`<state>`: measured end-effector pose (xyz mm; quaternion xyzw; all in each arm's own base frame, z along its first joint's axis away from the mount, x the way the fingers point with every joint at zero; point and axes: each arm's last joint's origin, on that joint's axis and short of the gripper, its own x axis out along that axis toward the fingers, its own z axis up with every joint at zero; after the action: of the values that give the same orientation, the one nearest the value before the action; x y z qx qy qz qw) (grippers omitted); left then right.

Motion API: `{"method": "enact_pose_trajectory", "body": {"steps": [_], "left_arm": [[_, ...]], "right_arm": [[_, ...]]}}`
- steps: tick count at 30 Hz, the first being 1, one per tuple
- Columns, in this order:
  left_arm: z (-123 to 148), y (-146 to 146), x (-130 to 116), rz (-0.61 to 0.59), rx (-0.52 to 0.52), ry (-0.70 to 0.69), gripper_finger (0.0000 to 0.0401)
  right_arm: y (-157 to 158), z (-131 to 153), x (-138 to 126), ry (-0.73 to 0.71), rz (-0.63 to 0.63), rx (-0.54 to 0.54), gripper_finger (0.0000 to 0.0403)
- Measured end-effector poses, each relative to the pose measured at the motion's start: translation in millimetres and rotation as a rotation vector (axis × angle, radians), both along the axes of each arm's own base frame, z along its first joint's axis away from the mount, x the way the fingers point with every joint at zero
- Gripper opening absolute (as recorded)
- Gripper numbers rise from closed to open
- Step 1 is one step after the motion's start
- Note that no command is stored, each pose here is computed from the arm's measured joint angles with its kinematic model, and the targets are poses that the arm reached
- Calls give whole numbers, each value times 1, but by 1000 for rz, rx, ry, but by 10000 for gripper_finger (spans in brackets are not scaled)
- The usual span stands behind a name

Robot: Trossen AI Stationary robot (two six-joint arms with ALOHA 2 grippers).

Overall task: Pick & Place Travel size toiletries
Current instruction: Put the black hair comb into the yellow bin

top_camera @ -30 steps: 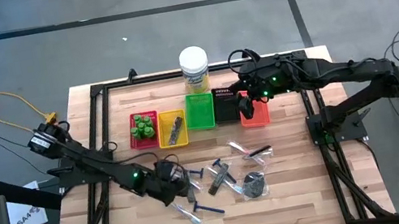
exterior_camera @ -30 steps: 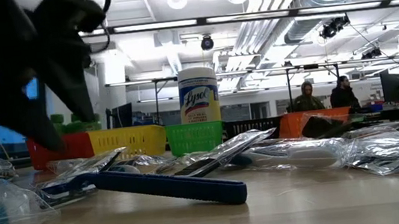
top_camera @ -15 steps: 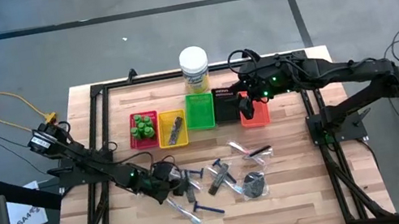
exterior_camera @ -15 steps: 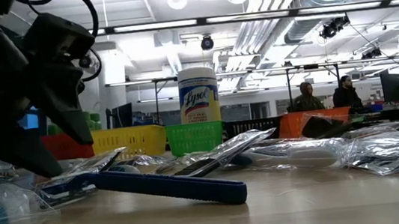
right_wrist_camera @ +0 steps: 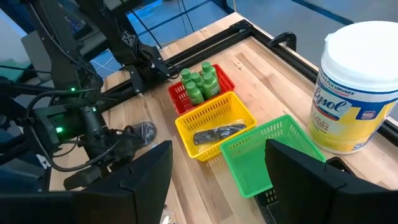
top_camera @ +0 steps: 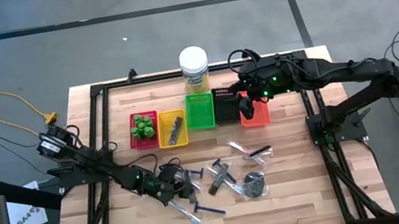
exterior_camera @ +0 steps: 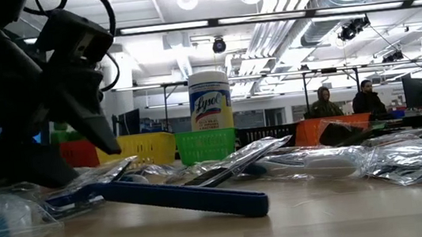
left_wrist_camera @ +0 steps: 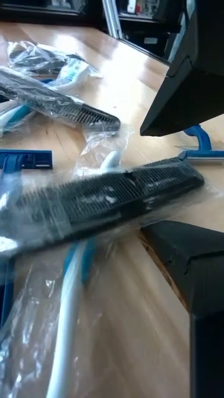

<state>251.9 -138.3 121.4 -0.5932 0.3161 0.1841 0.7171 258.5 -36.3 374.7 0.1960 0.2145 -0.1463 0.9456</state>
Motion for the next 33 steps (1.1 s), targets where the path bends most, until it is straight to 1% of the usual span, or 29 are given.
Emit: {"method": "enact_pose_trajectory", "body": {"steps": [9, 16, 19, 21, 24, 33], "left_arm": [[-1, 3, 1, 1, 11, -2, 228], [1, 14, 9, 13, 23, -28, 227], [0, 18, 11, 5, 19, -20, 217], [0, 20, 12, 1, 13, -13, 200], [-1, 23, 13, 0, 6, 0, 166], [-2, 25, 13, -6, -3, 8, 28]], "right_arm": [[0, 0, 0, 0, 0, 0, 244], [0, 0, 0, 0, 0, 0, 244], [0, 0, 0, 0, 0, 0, 244], [0, 0, 0, 0, 3, 1, 244], [0, 0, 0, 0, 3, 1, 244], [0, 0, 0, 0, 2, 1, 244]]}}
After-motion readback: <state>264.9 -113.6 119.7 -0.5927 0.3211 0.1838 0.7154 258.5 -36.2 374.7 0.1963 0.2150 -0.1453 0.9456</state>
